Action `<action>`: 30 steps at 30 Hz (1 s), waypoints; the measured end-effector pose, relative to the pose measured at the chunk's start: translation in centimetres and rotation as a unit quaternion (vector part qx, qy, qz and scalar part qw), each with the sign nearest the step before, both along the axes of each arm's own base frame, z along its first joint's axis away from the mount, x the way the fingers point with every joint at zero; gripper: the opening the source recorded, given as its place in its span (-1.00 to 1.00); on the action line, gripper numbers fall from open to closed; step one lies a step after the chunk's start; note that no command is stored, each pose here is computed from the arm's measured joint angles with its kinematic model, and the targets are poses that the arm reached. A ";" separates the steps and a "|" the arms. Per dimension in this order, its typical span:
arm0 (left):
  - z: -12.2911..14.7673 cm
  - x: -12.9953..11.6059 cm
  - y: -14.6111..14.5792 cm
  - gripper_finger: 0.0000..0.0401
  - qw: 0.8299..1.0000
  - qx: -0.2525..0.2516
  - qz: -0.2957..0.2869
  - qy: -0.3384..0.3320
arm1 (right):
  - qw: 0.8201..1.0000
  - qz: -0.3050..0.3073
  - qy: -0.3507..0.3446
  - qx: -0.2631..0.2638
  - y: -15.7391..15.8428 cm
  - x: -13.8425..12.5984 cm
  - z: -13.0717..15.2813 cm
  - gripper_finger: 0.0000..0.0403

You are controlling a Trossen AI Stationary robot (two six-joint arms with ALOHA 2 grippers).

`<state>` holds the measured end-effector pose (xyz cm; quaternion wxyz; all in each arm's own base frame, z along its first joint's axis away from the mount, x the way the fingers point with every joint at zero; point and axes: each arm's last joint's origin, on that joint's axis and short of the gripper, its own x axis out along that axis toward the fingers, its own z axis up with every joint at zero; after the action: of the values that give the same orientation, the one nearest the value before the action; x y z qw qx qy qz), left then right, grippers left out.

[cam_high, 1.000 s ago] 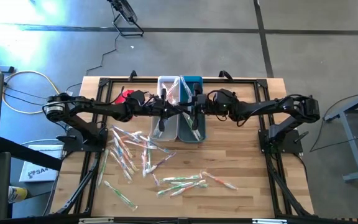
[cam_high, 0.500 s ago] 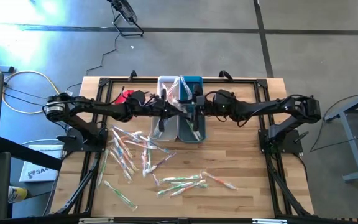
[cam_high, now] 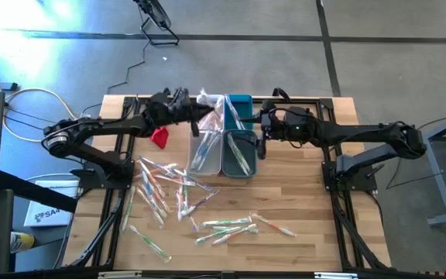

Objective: Pick & Place Toothbrushes
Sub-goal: Put the orange toothbrush into the transparent bin

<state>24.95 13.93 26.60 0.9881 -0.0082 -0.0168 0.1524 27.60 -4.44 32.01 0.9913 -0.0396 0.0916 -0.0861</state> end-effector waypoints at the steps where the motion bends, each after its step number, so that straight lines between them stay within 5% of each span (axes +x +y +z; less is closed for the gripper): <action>1: -0.2 -0.3 0.6 -0.94 1.000 -0.012 0.012 0.007 | 1.000 -0.001 0.011 0.002 0.0 -0.1 -0.2 0.26; 12: -1.6 -3.2 4.7 -0.94 0.988 -0.115 0.102 0.029 | 0.996 -0.017 0.072 0.054 0.0 0.1 -1.9 -0.02; 24: -4.5 -2.2 6.3 -0.94 0.980 -0.160 0.111 0.040 | 0.992 -0.050 0.104 0.045 -0.1 1.2 -3.5 -0.89; 30: -5.9 -1.6 6.9 -0.94 0.976 -0.178 0.122 0.038 | 0.990 -0.046 0.124 0.049 -0.2 1.9 -4.6 -0.96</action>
<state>23.33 20.83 20.72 0.9447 -0.1764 0.0472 0.2723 29.47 -4.64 27.45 0.9681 0.0028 0.2193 -0.1213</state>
